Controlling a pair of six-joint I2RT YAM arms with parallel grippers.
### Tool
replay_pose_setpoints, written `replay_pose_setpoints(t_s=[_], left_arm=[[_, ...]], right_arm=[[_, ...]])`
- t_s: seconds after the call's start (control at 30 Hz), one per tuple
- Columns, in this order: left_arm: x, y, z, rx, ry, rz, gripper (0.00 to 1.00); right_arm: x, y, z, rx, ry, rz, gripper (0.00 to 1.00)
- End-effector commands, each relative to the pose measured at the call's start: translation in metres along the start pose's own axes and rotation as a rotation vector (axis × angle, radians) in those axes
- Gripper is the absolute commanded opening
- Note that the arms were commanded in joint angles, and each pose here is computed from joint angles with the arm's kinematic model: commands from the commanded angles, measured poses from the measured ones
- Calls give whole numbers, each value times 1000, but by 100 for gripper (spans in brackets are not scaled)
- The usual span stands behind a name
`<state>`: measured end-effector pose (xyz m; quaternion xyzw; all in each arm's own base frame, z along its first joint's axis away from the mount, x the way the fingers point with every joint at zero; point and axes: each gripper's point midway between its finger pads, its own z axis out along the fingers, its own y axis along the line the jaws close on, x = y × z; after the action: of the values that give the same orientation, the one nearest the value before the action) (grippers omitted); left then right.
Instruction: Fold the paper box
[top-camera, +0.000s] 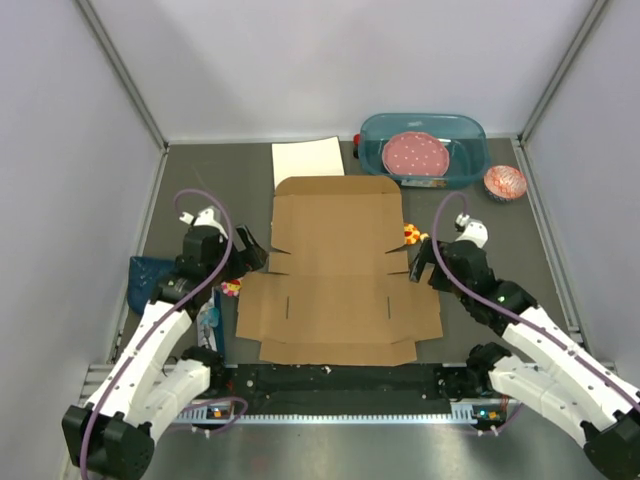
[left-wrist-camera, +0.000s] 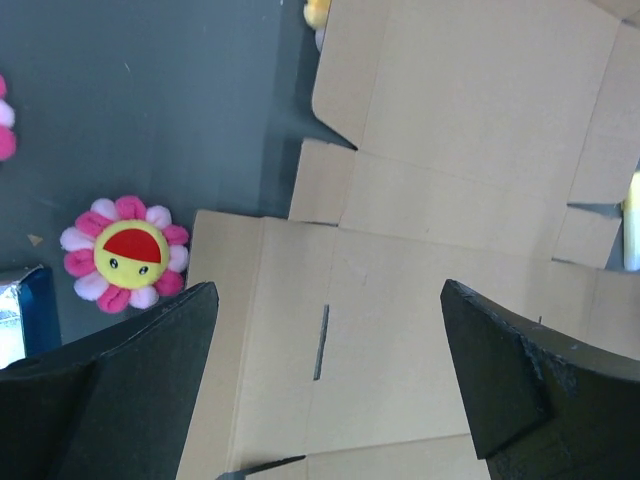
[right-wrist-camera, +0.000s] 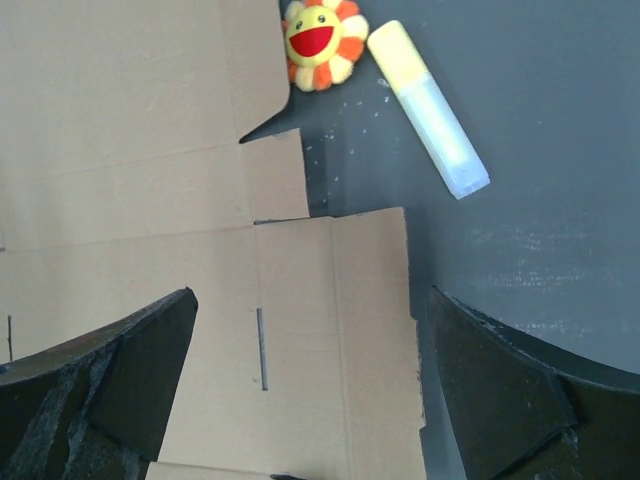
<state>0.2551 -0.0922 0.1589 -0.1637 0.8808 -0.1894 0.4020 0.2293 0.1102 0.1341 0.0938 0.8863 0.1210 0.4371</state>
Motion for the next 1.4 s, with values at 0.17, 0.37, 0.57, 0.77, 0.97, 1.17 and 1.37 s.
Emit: replay_pose_setpoints(t_s=[0.17, 0.37, 0.57, 0.77, 0.97, 1.17, 1.37], left_arm=[[12, -16, -8, 136, 27, 70, 98], [18, -15, -10, 148, 41, 61, 98], [25, -13, -6, 145, 59, 34, 97], [17, -17, -6, 140, 48, 32, 97], [-6, -30, -14, 162, -10, 37, 97], [-39, -40, -33, 166, -132, 38, 96], [-72, -54, -65, 220, -291, 26, 98]], right_arm=[[39, -27, 23, 48, 125, 175, 95], [62, -23, 40, 20, 201, 167, 85], [77, -18, 49, -12, 264, 140, 49], [65, -5, 41, -90, 235, 118, 17], [11, 28, 0, -219, 150, 87, 0], [-55, 76, -55, -423, 50, 63, 0], [-128, 107, -109, -528, -117, 76, 0]])
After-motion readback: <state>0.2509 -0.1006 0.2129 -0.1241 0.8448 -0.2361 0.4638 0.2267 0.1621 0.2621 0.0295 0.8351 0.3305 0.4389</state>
